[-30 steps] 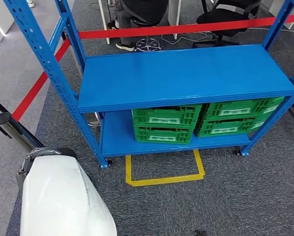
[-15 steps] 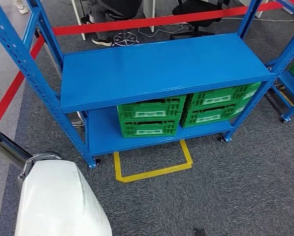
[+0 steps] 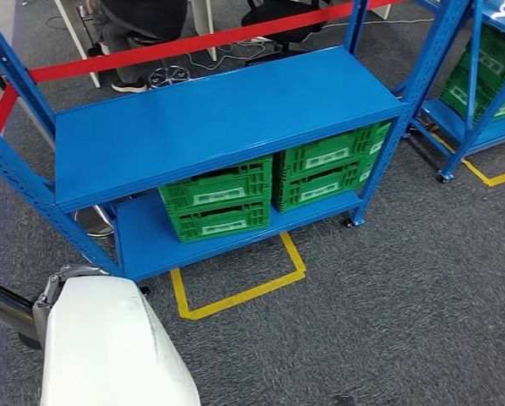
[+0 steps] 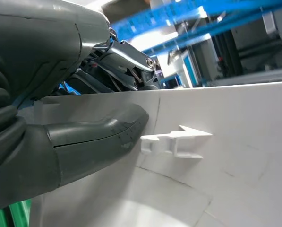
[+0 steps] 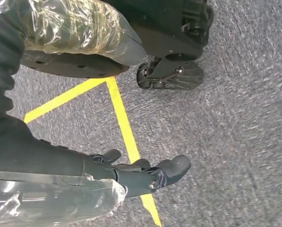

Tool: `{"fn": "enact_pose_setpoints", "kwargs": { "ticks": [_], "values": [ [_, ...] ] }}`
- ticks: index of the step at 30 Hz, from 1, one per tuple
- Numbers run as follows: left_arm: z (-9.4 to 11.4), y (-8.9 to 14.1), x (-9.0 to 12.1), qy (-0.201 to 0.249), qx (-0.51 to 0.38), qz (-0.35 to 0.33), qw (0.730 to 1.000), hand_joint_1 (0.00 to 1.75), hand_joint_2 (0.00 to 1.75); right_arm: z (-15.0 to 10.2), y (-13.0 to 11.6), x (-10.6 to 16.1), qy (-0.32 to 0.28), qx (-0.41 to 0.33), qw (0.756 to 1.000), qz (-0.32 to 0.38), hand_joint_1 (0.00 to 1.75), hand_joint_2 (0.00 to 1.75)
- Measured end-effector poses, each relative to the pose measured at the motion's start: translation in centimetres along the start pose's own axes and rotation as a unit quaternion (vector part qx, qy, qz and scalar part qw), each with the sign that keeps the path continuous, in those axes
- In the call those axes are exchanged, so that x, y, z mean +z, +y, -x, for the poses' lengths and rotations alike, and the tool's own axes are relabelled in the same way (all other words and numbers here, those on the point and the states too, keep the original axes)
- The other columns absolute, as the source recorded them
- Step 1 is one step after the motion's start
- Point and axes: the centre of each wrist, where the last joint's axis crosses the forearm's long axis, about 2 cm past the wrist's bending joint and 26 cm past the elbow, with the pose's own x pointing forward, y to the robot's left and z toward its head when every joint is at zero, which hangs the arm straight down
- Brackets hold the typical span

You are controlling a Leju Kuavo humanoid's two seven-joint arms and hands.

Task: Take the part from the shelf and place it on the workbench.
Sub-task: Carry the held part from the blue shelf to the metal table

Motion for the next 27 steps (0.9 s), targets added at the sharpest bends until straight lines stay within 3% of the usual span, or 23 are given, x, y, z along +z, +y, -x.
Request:
{"fn": "enact_pose_setpoints", "kwargs": {
  "ticks": [27],
  "values": [
    [0.01,0.12,-0.04,-0.004,-0.009,0.009,1.000,1.75,1.75,-0.14,-0.08,-0.08,0.001,-0.003,1.000,-0.001,0.00,1.75]
  ]
}}
